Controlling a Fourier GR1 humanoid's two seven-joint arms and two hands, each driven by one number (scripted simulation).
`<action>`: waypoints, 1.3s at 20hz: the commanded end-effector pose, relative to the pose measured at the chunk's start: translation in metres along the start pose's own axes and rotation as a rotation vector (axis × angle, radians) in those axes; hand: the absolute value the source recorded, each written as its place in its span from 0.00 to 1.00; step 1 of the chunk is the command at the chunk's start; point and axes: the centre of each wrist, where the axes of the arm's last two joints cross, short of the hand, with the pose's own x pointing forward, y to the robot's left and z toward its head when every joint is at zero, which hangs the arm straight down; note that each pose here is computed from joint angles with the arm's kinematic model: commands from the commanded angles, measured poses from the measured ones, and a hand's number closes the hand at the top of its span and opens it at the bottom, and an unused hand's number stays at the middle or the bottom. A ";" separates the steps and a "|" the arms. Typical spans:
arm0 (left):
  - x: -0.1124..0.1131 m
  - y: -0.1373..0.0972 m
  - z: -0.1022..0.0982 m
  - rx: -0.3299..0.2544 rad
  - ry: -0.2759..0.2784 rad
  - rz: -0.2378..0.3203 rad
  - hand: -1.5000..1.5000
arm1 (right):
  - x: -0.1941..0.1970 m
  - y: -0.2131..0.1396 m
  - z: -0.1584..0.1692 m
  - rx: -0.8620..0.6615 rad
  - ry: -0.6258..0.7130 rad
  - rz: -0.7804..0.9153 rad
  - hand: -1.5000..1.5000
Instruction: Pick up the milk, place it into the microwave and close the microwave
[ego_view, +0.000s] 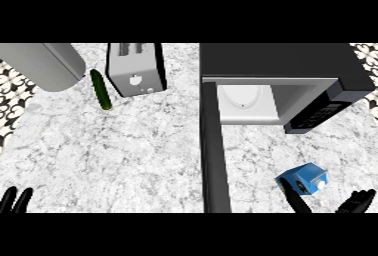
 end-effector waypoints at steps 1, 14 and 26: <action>-0.007 -0.006 -0.008 -0.004 -0.007 -0.016 0.00 | -0.023 -0.010 -0.007 -0.011 0.009 0.016 0.00; 0.000 0.003 0.005 -0.011 0.038 0.005 0.00 | -0.026 0.005 0.014 0.316 -0.114 -0.350 1.00; -0.004 0.011 0.010 -0.016 0.005 0.023 0.00 | 0.012 0.035 -0.023 0.379 -0.232 -0.327 1.00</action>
